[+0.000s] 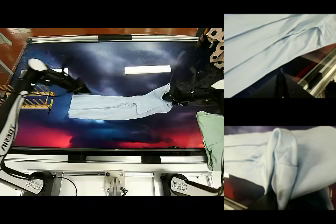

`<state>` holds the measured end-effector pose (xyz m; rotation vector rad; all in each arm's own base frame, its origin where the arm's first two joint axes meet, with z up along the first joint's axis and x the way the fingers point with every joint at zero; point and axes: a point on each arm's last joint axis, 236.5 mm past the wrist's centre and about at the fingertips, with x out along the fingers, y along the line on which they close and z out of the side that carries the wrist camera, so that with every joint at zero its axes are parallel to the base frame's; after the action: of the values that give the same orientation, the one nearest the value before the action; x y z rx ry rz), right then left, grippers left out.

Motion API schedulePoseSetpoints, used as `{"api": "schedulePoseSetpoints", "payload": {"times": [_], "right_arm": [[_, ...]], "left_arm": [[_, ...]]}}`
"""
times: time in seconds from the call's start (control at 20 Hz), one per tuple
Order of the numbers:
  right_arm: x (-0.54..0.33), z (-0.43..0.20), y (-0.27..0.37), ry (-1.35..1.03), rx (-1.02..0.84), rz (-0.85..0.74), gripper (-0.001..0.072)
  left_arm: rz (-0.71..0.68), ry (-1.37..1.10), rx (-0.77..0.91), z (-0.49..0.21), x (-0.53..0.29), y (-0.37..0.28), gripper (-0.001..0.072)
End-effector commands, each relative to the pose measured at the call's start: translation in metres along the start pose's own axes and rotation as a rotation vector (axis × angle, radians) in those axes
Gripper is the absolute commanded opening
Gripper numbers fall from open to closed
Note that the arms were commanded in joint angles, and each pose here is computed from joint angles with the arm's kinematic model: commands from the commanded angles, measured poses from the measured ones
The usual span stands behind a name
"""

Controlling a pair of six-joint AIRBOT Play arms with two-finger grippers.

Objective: Fold the shirts.

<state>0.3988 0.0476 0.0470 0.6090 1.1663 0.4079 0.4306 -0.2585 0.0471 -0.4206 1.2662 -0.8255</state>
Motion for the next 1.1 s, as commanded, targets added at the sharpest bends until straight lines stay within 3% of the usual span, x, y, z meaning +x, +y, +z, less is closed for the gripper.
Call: {"api": "schedulePoseSetpoints", "payload": {"times": [0.0,0.3,0.7,0.85,1.05], "right_arm": [[-0.037,-0.010,0.038,-0.043,-0.024,0.017,0.0068],[-0.080,-0.032,0.071,-0.096,-0.036,-0.014,0.0068],[-0.104,-0.043,0.096,-0.157,-0.030,0.003,0.0067],[-0.104,-0.044,0.099,-0.151,-0.030,0.011,0.0068],[-0.096,-0.037,0.097,-0.159,-0.027,0.007,0.0068]], "left_arm": [[-0.081,-0.012,0.021,-0.003,0.067,-0.059,0.0052],[-0.169,0.025,0.021,-0.035,0.151,-0.116,0.0032],[-0.318,0.110,-0.113,-0.085,0.227,-0.159,0.0032],[-0.318,0.031,-0.120,-0.052,0.204,-0.150,0.0030],[-0.268,-0.161,-0.052,0.019,0.115,-0.127,0.0030]]}}
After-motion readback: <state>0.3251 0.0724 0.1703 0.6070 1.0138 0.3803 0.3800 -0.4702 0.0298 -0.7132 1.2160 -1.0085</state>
